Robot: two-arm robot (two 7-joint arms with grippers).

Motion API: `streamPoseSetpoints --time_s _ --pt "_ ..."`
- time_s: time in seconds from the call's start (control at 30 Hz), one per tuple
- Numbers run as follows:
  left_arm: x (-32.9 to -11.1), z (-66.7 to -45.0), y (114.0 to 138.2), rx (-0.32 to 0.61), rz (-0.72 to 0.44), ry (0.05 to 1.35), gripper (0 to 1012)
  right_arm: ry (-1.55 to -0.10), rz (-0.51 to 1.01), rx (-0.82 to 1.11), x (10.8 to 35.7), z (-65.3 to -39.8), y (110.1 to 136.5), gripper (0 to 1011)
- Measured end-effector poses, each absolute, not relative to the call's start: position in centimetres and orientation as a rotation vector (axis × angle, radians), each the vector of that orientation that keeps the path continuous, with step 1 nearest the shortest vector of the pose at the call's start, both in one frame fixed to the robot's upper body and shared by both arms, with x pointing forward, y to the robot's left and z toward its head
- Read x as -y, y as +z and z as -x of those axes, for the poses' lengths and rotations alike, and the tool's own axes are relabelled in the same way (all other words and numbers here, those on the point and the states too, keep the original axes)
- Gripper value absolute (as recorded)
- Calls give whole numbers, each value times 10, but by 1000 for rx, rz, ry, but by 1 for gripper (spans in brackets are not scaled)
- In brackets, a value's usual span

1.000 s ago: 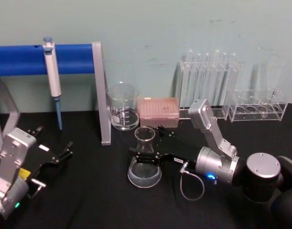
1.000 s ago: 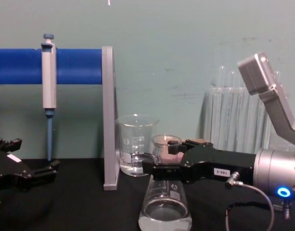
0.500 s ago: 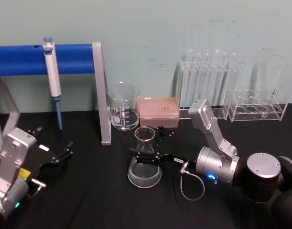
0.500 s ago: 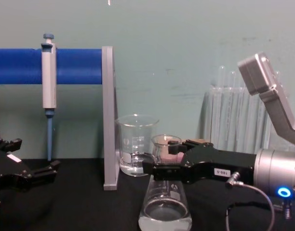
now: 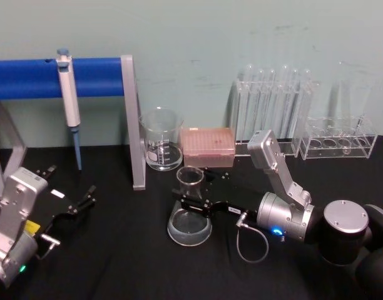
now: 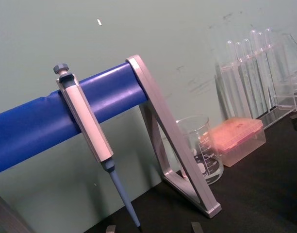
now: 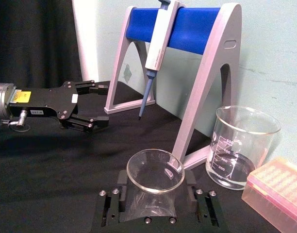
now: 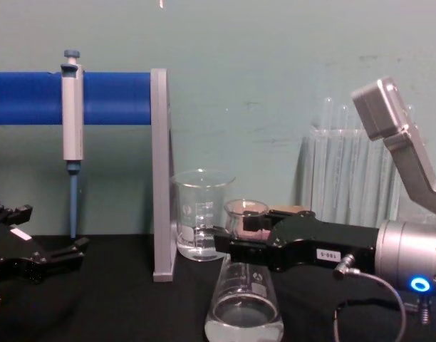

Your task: Grasp the erlenmeyer flask with one hand, shake it three times, then place it back.

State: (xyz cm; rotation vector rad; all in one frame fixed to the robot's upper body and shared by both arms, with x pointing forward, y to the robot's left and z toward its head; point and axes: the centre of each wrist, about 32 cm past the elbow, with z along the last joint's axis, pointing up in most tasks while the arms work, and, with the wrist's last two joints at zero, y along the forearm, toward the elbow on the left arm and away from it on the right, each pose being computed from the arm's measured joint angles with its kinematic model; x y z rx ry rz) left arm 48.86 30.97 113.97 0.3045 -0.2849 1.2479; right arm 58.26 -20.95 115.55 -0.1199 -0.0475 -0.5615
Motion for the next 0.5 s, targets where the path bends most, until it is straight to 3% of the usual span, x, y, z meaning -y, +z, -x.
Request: streamPoseSetpoints --time_s 0.3,0.5 --pt "-310 -489 1140 285 -304 1248 1001 -561 120 47 209 -583 1156 456" --pt "-310 -489 1140 285 -305 1248 1001 -561 120 47 209 -583 1156 451"
